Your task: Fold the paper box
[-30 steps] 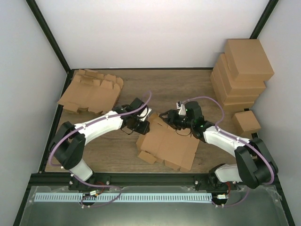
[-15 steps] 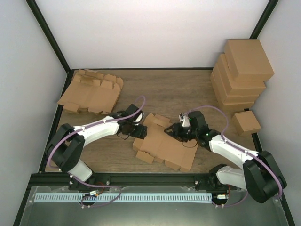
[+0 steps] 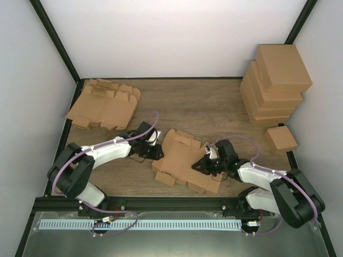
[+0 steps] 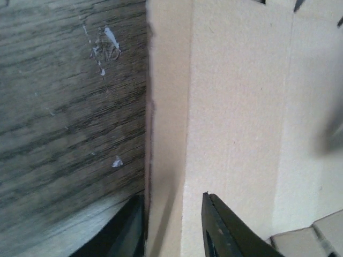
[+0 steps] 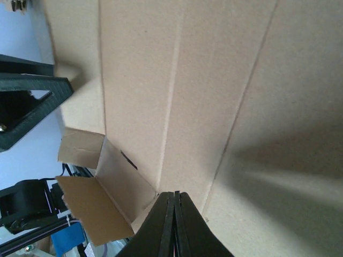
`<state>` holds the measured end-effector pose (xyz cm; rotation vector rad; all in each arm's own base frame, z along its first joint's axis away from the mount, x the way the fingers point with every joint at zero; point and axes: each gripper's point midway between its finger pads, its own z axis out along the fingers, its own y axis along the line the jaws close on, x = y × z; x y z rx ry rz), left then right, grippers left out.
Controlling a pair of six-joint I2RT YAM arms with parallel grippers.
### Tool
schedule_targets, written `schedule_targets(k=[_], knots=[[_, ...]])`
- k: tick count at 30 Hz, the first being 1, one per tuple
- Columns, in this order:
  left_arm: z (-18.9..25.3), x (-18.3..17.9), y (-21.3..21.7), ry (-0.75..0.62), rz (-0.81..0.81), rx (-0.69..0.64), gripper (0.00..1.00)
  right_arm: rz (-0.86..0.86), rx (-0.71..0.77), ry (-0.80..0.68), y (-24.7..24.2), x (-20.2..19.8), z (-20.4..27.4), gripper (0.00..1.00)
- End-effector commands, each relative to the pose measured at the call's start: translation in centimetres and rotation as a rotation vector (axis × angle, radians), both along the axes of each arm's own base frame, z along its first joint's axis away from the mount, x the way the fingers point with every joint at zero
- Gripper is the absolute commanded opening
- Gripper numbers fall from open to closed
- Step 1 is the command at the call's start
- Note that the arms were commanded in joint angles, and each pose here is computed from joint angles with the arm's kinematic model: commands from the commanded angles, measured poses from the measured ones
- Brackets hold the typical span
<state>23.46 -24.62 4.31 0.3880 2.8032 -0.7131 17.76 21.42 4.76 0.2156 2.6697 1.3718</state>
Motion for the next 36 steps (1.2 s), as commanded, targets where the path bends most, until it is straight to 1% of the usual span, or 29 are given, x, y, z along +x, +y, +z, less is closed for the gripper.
schedule_targets(k=[1,2,5,6,8,10,11,13,14,15,16,18,19,20,22,25,27,32,36], knots=[[0.6,-0.1,-0.9,-0.013,-0.033,-0.061,0.22,0.008,0.020,-0.013,0.3,0.2,-0.2,0.01],[0.9,0.0,-0.9,-0.023,-0.037,-0.064,0.16,0.008,0.018,-0.010,0.3,0.2,-0.5,0.01],[1.4,0.3,-0.6,-0.056,-0.046,-0.040,0.06,0.013,0.023,0.015,0.4,-0.1,-1.2,0.01],[1.6,0.4,-0.5,-0.065,-0.051,-0.021,0.04,0.018,0.034,0.019,0.6,-0.1,-1.1,0.01],[2.7,1.0,-0.5,-0.104,-0.068,0.027,0.04,0.027,0.060,0.012,1.0,0.1,-0.5,0.01],[4.0,1.5,-0.7,-0.168,-0.096,0.100,0.04,0.027,0.084,-0.005,1.4,0.7,0.5,0.01],[4.7,1.9,-0.6,-0.207,-0.102,0.146,0.04,0.027,0.097,-0.020,1.7,1.2,1.3,0.03],[5.8,2.3,-0.5,-0.274,-0.114,0.232,0.04,0.014,0.116,-0.043,2.1,2.1,2.8,0.09],[6.3,2.6,-0.4,-0.304,-0.116,0.273,0.04,0.006,0.125,-0.059,2.3,2.7,3.8,0.14],[6.5,2.6,-0.3,-0.328,-0.121,0.311,0.04,-0.004,0.139,-0.081,2.7,3.5,5.1,0.25],[6.9,2.8,-0.3,-0.355,-0.122,0.350,0.04,-0.015,0.149,-0.098,2.8,4.1,6.0,0.31],[7.4,2.9,-0.3,-0.405,-0.129,0.416,0.04,-0.047,0.169,-0.128,3.1,5.3,8.0,0.40],[7.7,2.7,-0.4,-0.439,-0.140,0.454,0.04,-0.063,0.178,-0.144,3.2,5.9,8.9,0.42],[8.1,2.7,-0.6,-0.463,-0.144,0.477,0.04,-0.078,0.189,-0.162,3.3,6.5,9.9,0.46],[8.6,2.5,-0.9,-0.505,-0.154,0.515,0.04,-0.113,0.208,-0.184,3.5,7.6,11.6,0.49],[9.2,2.3,-1.4,-0.551,-0.157,0.540,0.04,-0.189,0.192,-0.175,3.4,9.4,12.5,0.50],[9.7,2.1,-1.7,-0.582,-0.157,0.546,0.04,-0.206,0.195,-0.163,3.7,10.2,12.9,0.50],[10.4,1.6,-2.3,-0.627,-0.167,0.551,0.04,-0.180,0.197,-0.153,5.5,11.4,13.7,0.50],[10.6,1.4,-2.5,-0.649,-0.173,0.565,0.04,-0.168,0.182,-0.170,6.7,12.1,14.6,0.54]])
